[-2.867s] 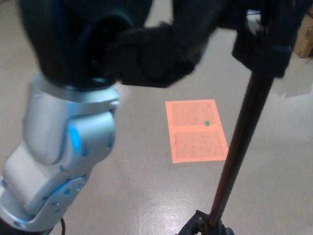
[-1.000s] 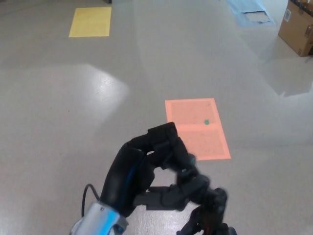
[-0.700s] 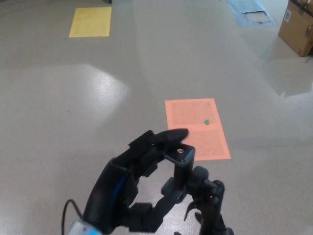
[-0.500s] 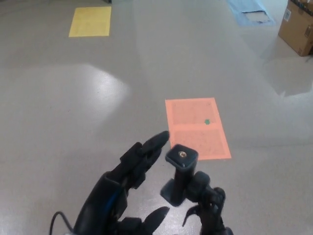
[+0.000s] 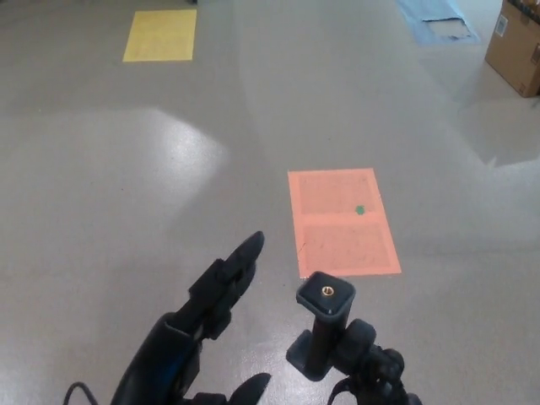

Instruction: A phone stand is kept on the floor and the robot uses both its hands to grab it and uses its left hand to extend the phone stand by pulling it upwards

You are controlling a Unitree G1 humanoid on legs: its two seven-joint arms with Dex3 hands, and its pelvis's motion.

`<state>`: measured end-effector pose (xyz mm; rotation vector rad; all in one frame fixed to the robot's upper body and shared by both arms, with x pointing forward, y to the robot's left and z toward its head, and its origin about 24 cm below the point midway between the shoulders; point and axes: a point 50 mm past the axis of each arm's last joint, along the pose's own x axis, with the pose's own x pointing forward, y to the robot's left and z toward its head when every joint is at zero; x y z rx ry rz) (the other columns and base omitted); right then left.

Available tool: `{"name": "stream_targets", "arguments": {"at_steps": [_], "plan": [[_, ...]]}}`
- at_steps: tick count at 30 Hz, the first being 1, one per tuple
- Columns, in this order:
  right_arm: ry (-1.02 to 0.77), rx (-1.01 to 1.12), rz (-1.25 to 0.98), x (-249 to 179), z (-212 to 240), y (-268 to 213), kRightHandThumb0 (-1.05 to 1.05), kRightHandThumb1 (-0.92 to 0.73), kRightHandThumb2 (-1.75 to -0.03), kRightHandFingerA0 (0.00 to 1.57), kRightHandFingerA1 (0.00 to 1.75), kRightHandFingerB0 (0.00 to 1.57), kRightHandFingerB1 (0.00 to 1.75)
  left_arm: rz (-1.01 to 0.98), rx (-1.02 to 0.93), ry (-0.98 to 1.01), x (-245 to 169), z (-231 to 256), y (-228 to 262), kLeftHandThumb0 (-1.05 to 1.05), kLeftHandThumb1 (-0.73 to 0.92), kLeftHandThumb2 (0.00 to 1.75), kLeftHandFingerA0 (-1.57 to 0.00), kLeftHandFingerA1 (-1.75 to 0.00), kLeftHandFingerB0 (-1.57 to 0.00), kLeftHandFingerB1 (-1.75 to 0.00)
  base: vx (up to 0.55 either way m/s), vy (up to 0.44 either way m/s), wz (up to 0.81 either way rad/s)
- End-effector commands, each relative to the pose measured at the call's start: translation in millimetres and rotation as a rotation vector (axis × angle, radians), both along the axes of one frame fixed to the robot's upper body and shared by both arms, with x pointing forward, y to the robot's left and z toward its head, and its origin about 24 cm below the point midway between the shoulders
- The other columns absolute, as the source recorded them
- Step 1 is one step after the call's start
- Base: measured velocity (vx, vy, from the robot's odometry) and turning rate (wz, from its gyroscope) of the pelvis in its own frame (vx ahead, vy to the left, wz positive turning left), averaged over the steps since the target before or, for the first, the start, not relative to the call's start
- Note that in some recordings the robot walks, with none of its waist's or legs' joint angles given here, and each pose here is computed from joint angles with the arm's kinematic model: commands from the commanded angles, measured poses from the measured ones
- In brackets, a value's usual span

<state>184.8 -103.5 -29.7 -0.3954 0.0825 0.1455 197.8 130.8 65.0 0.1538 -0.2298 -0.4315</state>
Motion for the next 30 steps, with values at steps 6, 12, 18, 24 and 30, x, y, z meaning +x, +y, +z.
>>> {"name": "stream_targets", "arguments": {"at_steps": [6,12,18,24,30], "plan": [[-0.02,-0.064,0.072,-20,17,-32,-0.96,-0.64,-0.94,0.0,0.0,0.0,0.0,0.062,0.034,0.023,-20,-12,27,-0.99,0.54,1.0,0.0,0.0,0.0,-0.06,0.0,0.0,0.0],[0.01,-0.127,0.121,-34,25,-45,-1.02,-0.67,-0.98,0.0,0.01,0.0,0.0,0.107,0.039,0.071,-34,-24,42,-1.0,0.55,1.01,0.0,0.0,0.0,-0.07,0.0,0.0,0.0],[0.017,-0.188,0.166,-49,28,-51,-1.03,-0.69,-1.01,0.0,0.0,0.0,0.0,0.143,0.035,0.107,-50,-35,56,-1.0,0.55,1.01,0.0,0.0,0.0,-0.07,0.0,0.0,0.0],[-0.013,-0.2,0.218,-82,35,-52,-1.03,-0.59,-0.91,0.0,0.0,0.0,0.0,0.192,0.072,0.137,-79,-40,78,-0.99,0.55,1.01,0.0,0.0,0.0,-0.05,0.0,0.0,0.0],[-0.025,-0.132,0.21,-104,33,-67,-0.98,-0.61,-0.89,0.0,0.0,0.0,0.0,0.219,0.078,0.168,-106,-47,90,-0.99,0.55,1.01,0.0,0.0,0.0,-0.06,0.0,0.0,0.0]]}}
